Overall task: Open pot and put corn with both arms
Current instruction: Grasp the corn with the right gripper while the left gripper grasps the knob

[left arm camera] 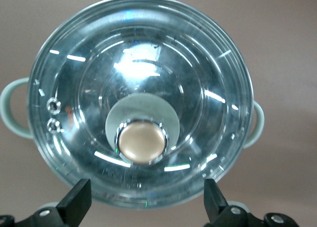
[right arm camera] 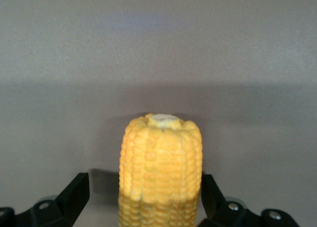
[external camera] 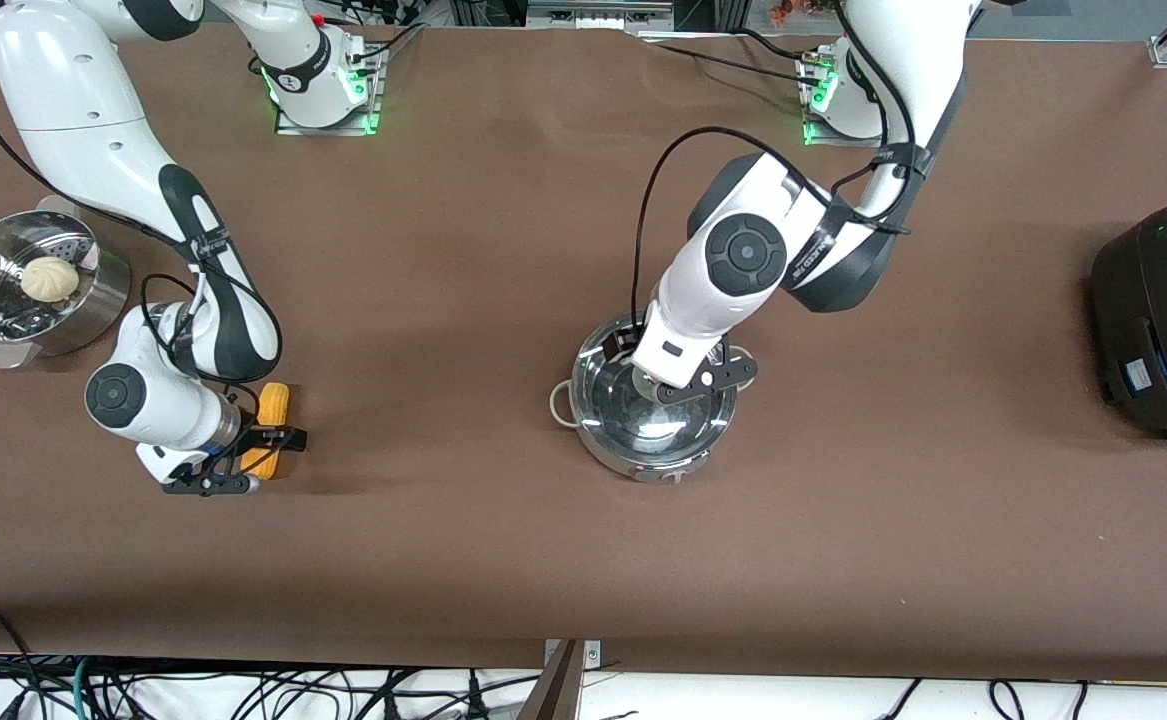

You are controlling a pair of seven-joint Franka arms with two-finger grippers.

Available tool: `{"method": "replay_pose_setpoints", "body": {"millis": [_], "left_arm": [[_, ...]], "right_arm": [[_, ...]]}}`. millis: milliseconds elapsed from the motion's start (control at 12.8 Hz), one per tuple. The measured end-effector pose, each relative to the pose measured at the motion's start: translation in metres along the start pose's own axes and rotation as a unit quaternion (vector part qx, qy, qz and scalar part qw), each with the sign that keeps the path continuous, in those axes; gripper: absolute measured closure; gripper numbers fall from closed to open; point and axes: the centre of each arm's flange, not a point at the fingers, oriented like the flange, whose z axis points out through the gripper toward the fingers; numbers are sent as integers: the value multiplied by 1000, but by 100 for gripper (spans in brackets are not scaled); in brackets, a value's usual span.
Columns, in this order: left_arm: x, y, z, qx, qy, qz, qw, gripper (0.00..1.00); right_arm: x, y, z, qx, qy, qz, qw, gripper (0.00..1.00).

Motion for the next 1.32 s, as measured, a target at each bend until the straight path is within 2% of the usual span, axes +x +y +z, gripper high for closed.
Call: {"method": "replay_pose_setpoints", "body": {"millis": [156,389,467,623,856,1012,1168,1246,1323], "left_arm": [[7,-2,4,7,11,1,1000,0],[16,-2,-2,3,21,-1,1000,0],[20,-1,-2,1,23,-3,1000,0],[22,-1,3,4,23,-3,1000,0],[20,2,14,24,37,11,999,0],[20,2,17,27,37,13,999,4],[20,2,17,27,37,13,999,18],[20,2,17,27,37,13,999,19],[20,2,17,27,37,13,999,28]], "right_arm": [[-1,1,0,0,-7,0,1000,4],[4,1,-17,-2,-31,0,1000,44],[9,1,-28,-2,-38,1,999,52],[16,2,-48,-3,-44,1,999,54],[19,1,-64,-3,-39,1,999,54],[20,-4,-73,-1,-34,-3,999,54],[20,-12,-85,2,-31,-9,999,54],[20,-15,-92,3,-27,-10,1000,54],[20,-16,-98,3,-25,-11,1000,54]]}}
